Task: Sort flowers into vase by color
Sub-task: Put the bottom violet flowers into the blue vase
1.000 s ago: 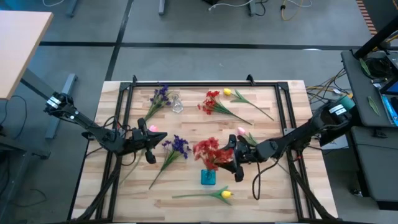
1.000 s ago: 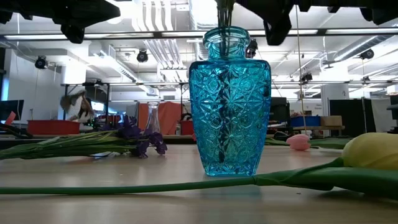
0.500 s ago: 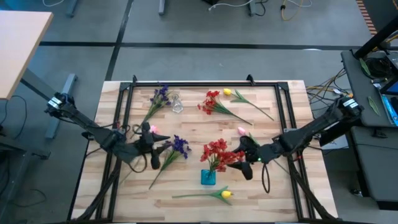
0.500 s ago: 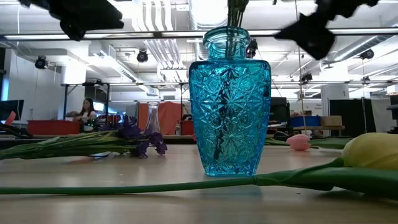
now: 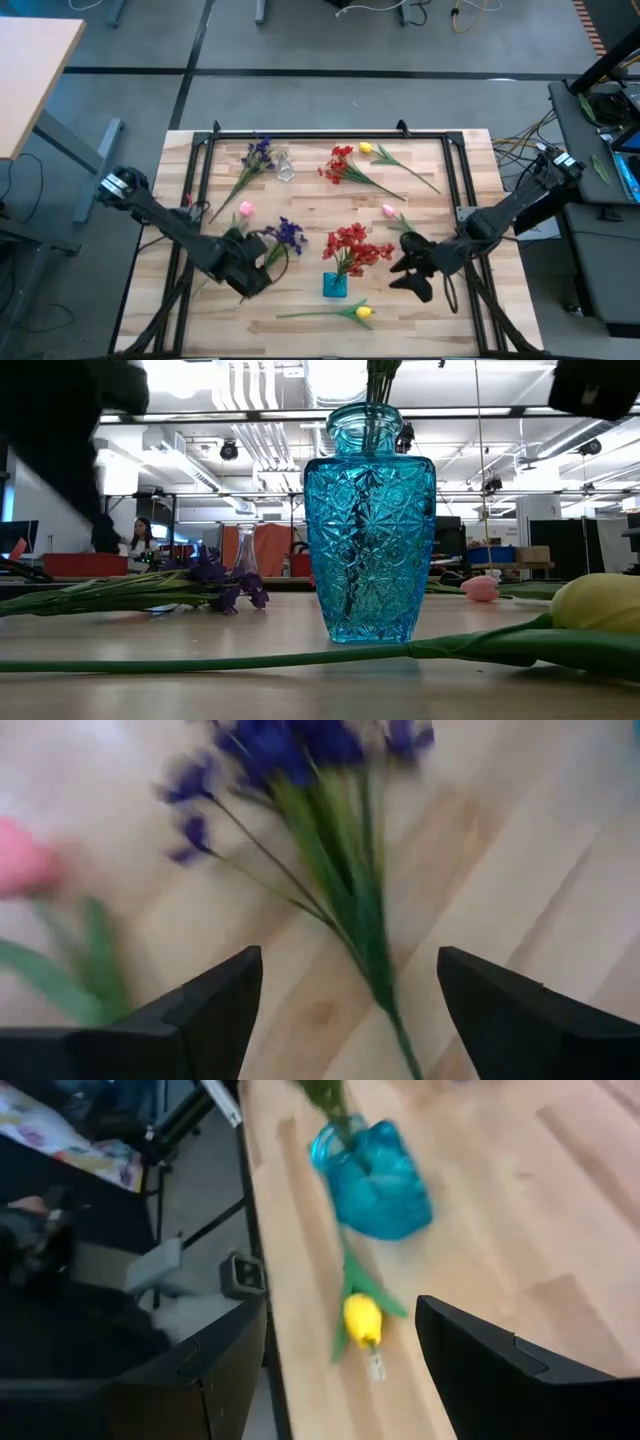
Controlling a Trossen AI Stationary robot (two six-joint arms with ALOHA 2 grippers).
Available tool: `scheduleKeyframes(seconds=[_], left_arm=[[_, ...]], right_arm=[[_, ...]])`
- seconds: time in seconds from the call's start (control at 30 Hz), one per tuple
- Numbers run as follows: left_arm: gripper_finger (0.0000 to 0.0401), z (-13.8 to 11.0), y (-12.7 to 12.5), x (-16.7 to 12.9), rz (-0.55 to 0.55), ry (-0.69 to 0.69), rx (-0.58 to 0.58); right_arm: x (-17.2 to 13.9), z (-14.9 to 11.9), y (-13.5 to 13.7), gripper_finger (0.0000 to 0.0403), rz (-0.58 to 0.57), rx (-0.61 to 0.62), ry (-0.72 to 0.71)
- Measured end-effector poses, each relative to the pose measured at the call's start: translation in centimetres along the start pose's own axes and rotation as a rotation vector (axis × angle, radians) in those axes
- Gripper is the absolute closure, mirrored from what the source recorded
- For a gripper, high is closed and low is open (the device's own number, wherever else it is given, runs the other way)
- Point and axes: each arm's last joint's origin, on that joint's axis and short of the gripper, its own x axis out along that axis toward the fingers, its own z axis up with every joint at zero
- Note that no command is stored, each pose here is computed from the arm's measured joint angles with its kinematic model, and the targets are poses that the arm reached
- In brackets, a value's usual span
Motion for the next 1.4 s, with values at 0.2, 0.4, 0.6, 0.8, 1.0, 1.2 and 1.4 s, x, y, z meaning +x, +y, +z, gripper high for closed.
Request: scheduleKeyframes(seconds=[0.2,0.4,0.6,0.8,1.0,1.2,1.4], left_arm=[[0.0118,-1.1,-1.6,3.8,0.039,0.077,-0.002],[0.0126,-1.7,-2.3,5.9,0.075,0.089,-0.018],[0.0218,-1.7,-2.8,6.3,0.077,0.087,-0.035],[0.0372,-1.6,-2.5,5.8,0.089,0.088,-0.033],[0.039,-1.0,-2.2,3.9,0.136,0.055,-0.017],[0.0395,0.3,-1.9,-1.9,0.116,-0.143,0.0],[0.0396,0.0,-1.3,-9.0,-0.055,-0.51,0.008]], right_arm=[[0.4,-1.1,0.5,0.0154,0.004,0.011,0.035],[0.9,-1.6,0.8,0.0154,0.007,0.011,0.053],[1.3,-1.8,0.7,0.0154,-0.003,0.0,0.059],[1.4,-1.8,0.7,0.0154,-0.006,-0.009,0.059],[1.4,-2.0,0.8,0.0154,-0.004,-0.028,0.063],[1.1,-2.7,1.2,0.0156,-0.01,-0.093,0.035],[0.6,-3.9,1.9,0.0157,-0.045,-0.217,-0.068]])
